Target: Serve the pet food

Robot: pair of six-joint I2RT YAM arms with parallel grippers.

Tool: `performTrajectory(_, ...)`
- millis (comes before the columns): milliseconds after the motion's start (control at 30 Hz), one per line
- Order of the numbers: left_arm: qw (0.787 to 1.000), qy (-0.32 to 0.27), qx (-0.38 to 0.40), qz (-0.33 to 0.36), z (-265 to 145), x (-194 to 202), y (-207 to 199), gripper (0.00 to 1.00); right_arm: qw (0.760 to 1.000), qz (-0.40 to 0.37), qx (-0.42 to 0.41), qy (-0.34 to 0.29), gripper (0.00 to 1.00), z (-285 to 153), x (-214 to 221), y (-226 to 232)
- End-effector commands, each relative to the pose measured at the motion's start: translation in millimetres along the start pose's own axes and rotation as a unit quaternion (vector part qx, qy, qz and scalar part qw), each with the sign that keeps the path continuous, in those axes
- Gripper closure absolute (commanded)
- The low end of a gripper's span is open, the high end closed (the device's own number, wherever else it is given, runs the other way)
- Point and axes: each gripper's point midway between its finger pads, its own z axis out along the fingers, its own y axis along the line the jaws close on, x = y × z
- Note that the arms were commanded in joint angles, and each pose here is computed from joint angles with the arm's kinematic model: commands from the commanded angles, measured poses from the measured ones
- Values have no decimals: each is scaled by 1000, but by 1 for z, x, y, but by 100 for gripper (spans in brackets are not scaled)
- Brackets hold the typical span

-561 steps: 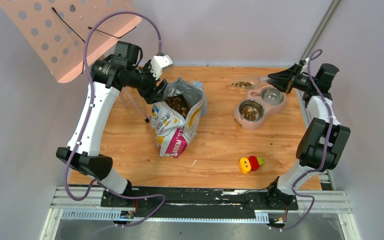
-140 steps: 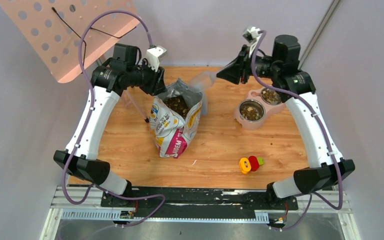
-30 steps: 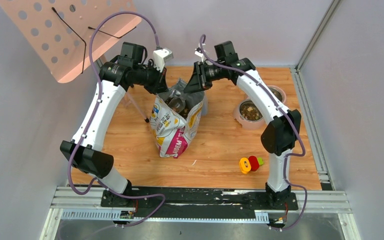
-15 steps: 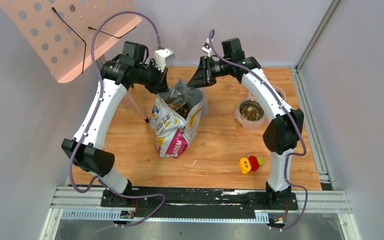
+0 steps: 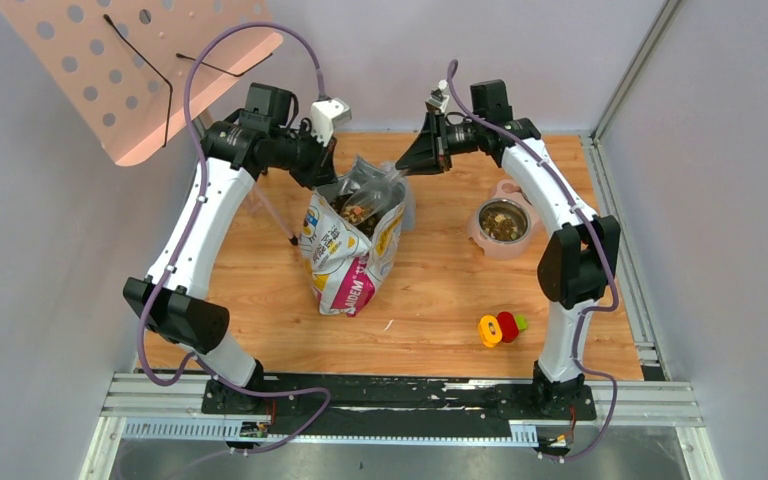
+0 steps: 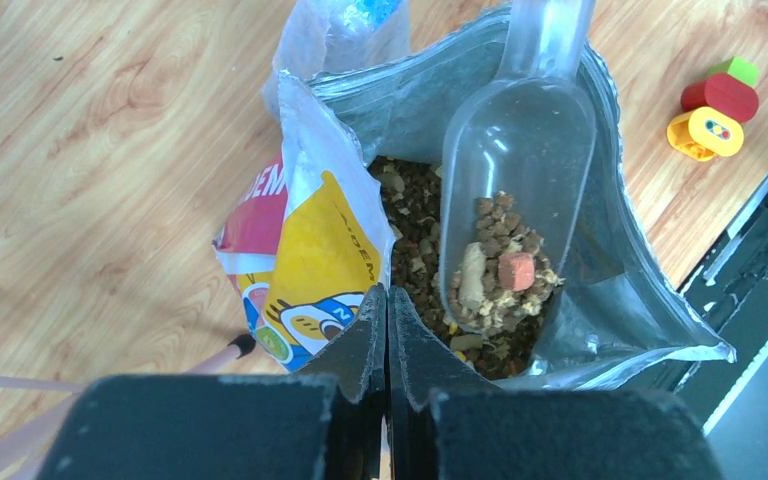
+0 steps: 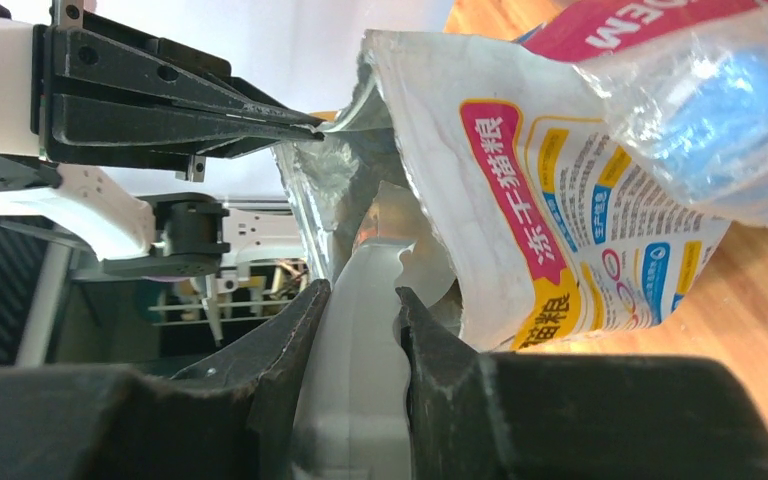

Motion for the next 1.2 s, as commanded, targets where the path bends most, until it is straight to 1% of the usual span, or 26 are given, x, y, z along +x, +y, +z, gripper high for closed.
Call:
performTrajectory(0,999,-7,-7,37,-10,-5,-1,100,999,24,-49,6,100,-18,2,27)
performTrajectory(167,999,1,-3,40,-10,-3,-2,100,997,51,-56,6,100,-21,-1,21)
performTrajectory(400,998,6,-6,60,-14,-1,-1,97,995,69,-69,-4,100,-29,-12,31)
performTrajectory(600,998,10,2,59,-15,4,-6,96,992,104,-69,4,100,-28,-7,16)
performTrajectory(667,998,11,1,67,-20,1,-6,90,992,105,-71,5,100,-31,-9,15)
performTrajectory(700,997,16,-4,69,-21,1,-4,82,992,105,-71,3,100,-32,-11,14)
performTrajectory(733,997,19,-7,80,-26,0,-4,77,992,102,-71,0,100,-33,-13,14)
performTrajectory(767,996,27,-9,84,-27,1,-2,68,992,99,-71,-3,100,-35,-16,15)
performTrajectory(833,994,36,-9,106,-37,0,-4,60,993,97,-71,-8,100,-38,-21,14)
performTrajectory(900,992,38,-17,122,-48,-3,-5,55,993,97,-71,-10,100,-39,-22,12)
performTrajectory(1067,990,0,-41,135,-66,-26,-6,50,992,100,-71,-11,100,-39,-24,6)
performTrajectory(1167,989,-11,-48,139,-72,-34,-6,45,993,98,-69,-14,100,-40,-26,5)
